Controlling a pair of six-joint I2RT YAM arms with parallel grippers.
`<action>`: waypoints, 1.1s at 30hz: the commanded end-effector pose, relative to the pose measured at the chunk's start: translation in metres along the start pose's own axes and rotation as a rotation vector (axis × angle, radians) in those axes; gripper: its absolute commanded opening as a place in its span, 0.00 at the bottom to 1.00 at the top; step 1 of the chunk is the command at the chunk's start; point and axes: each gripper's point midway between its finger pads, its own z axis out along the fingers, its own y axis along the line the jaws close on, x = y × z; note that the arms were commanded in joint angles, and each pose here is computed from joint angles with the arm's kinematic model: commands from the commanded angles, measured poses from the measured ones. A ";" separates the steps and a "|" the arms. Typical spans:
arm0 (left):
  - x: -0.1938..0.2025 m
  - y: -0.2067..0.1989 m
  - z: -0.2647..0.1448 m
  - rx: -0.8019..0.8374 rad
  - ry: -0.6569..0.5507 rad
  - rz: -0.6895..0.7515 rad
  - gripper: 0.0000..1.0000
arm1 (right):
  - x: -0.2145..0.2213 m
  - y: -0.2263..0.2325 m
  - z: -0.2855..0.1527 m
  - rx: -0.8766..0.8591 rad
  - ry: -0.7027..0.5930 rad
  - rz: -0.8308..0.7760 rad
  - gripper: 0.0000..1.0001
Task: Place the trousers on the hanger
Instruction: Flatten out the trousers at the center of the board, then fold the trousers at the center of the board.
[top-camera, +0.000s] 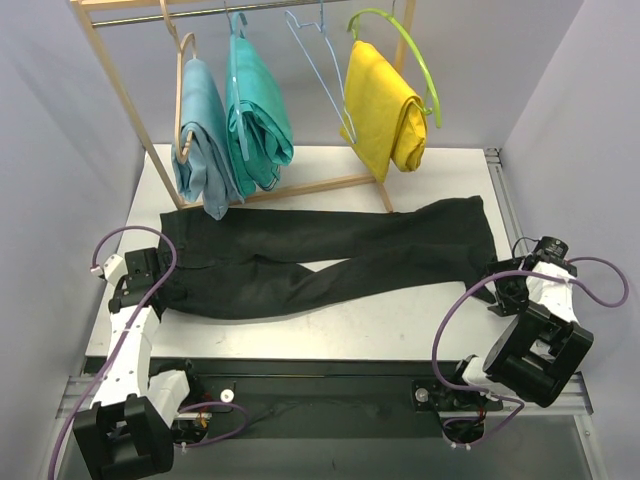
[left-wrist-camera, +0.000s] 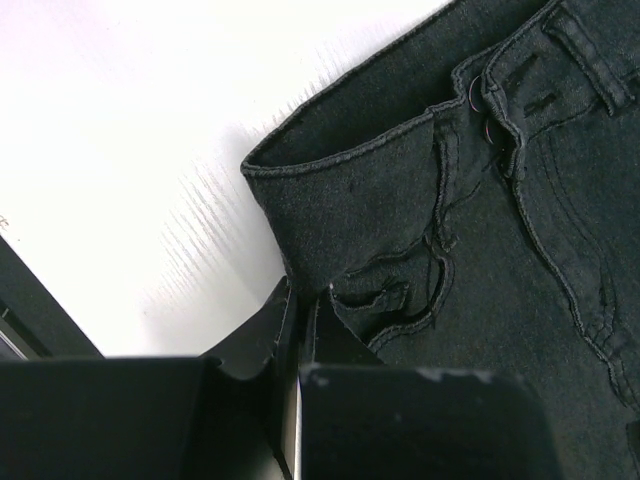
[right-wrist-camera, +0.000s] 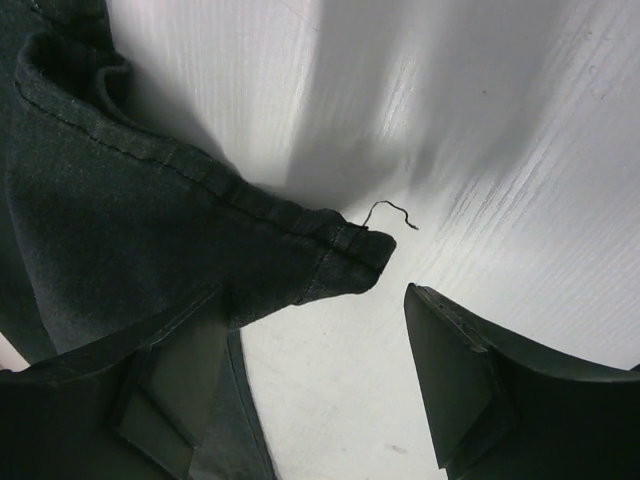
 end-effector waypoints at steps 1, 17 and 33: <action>-0.005 0.000 -0.001 -0.006 -0.021 0.016 0.00 | 0.004 -0.010 0.003 0.054 -0.002 0.097 0.71; -0.053 -0.007 -0.016 -0.084 -0.124 0.072 0.00 | -0.068 0.015 -0.027 0.092 -0.299 0.006 0.00; -0.097 0.008 -0.063 -0.075 -0.321 0.067 0.00 | -0.106 -0.021 -0.086 0.301 -0.497 -0.178 0.00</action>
